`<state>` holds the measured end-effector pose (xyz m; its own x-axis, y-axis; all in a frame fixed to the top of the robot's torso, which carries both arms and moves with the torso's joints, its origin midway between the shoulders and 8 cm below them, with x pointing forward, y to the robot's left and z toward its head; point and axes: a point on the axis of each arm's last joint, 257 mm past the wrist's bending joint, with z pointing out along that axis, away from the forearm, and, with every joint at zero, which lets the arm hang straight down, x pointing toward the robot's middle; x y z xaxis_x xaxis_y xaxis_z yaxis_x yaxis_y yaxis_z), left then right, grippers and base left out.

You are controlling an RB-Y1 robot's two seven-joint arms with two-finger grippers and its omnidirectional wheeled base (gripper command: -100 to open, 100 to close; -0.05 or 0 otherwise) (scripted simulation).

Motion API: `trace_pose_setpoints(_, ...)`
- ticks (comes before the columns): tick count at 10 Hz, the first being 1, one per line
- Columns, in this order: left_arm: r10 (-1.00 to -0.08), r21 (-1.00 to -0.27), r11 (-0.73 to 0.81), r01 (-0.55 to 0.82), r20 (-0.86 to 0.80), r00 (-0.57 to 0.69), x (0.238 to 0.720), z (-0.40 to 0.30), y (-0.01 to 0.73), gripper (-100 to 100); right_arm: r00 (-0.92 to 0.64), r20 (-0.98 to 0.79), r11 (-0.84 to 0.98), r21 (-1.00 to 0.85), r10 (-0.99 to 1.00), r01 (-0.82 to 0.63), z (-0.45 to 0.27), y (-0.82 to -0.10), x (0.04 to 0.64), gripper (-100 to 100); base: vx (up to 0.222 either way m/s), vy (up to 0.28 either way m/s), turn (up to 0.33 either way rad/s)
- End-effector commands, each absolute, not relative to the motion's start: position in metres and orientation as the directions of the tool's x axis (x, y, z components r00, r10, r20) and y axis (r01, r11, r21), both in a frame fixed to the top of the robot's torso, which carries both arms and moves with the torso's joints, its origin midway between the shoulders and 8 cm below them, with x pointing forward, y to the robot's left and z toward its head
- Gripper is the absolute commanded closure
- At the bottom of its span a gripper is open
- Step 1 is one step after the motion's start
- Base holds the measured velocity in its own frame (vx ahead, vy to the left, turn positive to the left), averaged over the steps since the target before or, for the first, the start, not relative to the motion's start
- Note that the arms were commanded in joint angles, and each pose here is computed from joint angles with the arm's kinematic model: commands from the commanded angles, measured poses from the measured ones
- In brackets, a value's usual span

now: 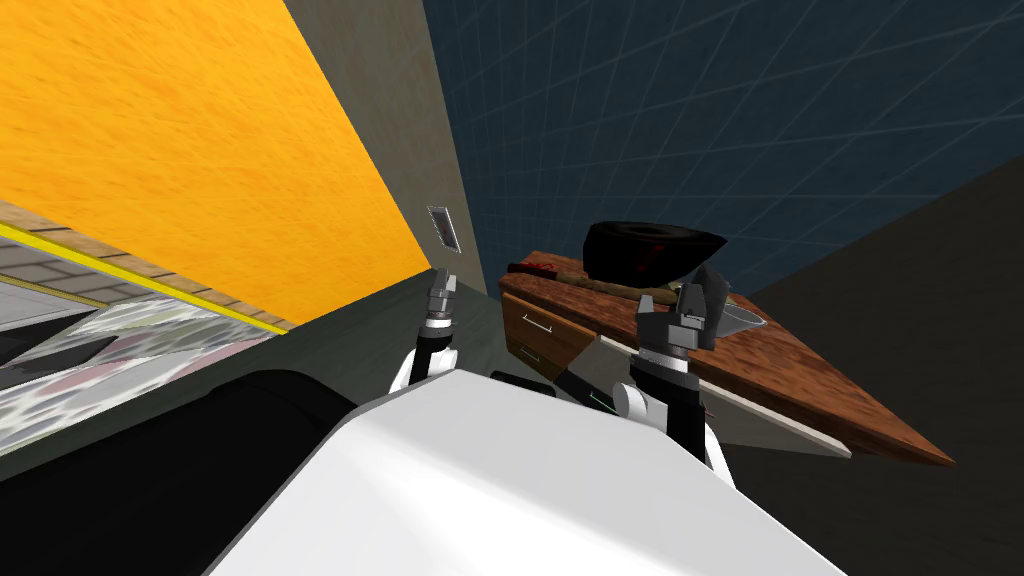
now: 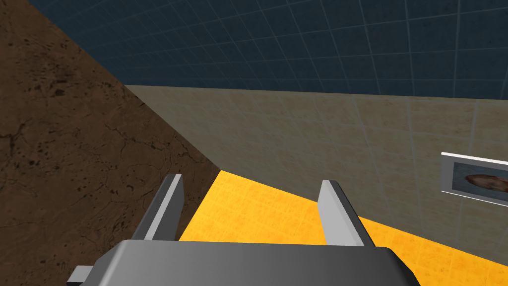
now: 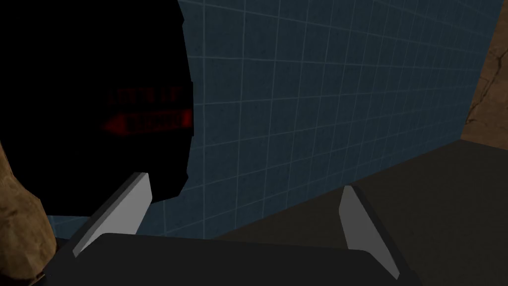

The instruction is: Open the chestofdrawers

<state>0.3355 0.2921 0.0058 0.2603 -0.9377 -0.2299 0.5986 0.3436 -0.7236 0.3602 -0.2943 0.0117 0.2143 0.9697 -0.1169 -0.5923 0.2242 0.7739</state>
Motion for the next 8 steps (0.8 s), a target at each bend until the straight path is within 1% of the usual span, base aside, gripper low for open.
trace_pose_setpoints(1, -0.938, -0.724, 0.344, 0.599, -0.230, 0.260, 0.3355, 0.0058, 0.2921, 0, 0.214, -0.117, 0.224, 0.774, 0.970, -0.592, 0.0117, -0.2943, 0.3602, 0, 0.000, 0.000, 0.000)
trace_pose_setpoints(8, -0.938, -0.723, 0.344, 0.599, -0.230, 0.260, 0.3354, 0.0059, 0.2921, 0, 0.214, -0.117, 0.224, 0.774, 0.970, -0.593, 0.0119, -0.2943, 0.3602, 0, 0.000, 0.000, 0.000)
